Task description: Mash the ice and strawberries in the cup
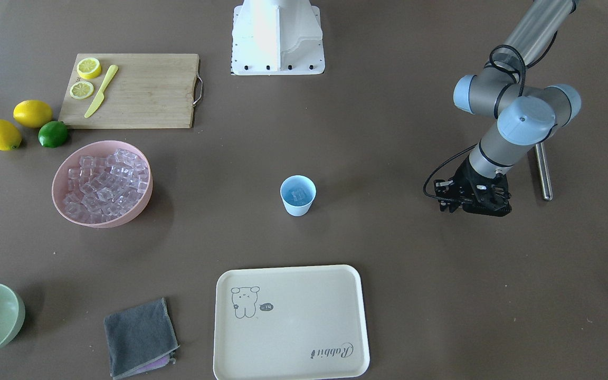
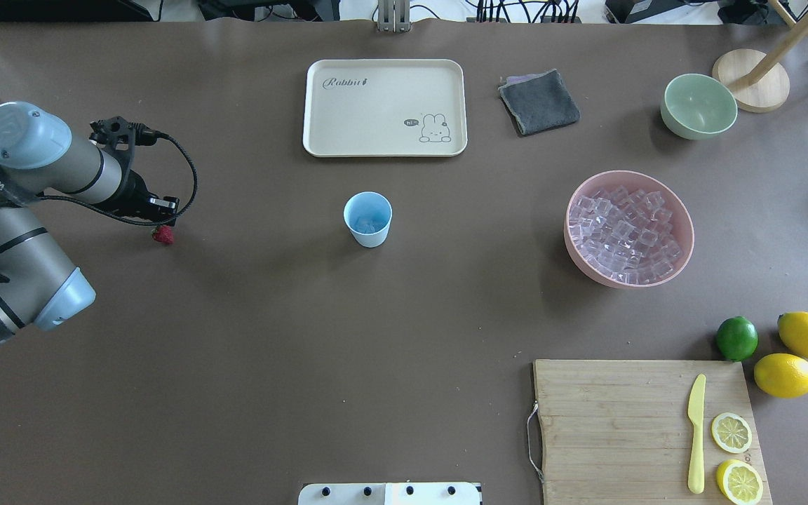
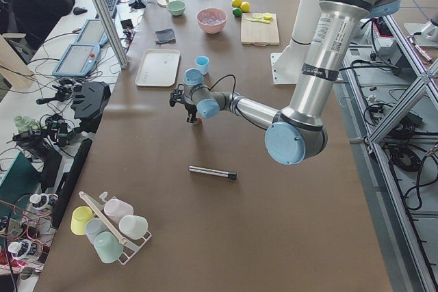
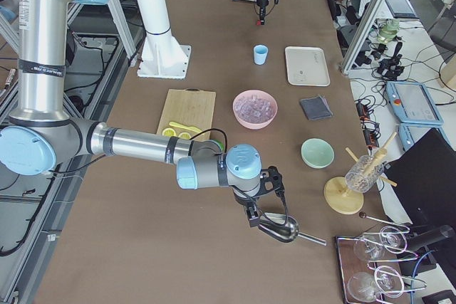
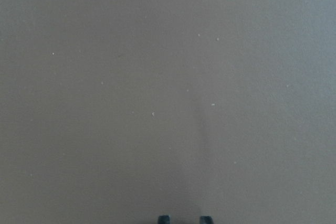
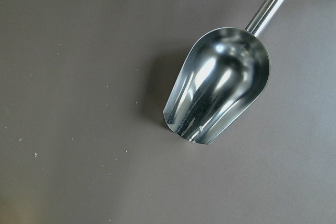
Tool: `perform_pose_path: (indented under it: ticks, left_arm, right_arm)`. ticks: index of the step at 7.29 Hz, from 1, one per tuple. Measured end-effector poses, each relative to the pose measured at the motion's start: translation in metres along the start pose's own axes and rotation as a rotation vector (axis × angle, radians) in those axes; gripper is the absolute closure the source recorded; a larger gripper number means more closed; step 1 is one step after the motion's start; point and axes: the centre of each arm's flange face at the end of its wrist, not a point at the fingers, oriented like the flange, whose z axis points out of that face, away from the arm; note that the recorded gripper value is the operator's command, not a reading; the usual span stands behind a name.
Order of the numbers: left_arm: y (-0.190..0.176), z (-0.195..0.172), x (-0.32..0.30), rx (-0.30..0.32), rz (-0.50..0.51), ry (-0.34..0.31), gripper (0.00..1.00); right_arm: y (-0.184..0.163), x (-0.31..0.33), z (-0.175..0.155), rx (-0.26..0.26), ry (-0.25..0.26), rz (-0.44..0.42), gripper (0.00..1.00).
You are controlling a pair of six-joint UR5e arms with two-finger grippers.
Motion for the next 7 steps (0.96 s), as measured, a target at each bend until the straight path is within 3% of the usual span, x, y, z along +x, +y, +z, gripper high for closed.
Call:
perform_pose_path:
  ticks: [1, 2, 7]
  left_arm:
    - [0.000, -0.003, -0.002, 0.002, 0.002, -0.002, 0.28]
    - [-0.001, -0.005, -0.002, 0.004, 0.004, -0.002, 0.24]
    - [0.011, -0.009, -0.002, 0.012, -0.010, -0.003, 0.25]
  right_arm:
    - [0.000, 0.000, 0.000, 0.001, 0.000, 0.000, 0.01]
    - [0.000, 0.000, 0.000, 0.001, 0.000, 0.000, 0.01]
    - [0.003, 0.003, -0.003, 0.005, 0.001, 0.009, 0.01]
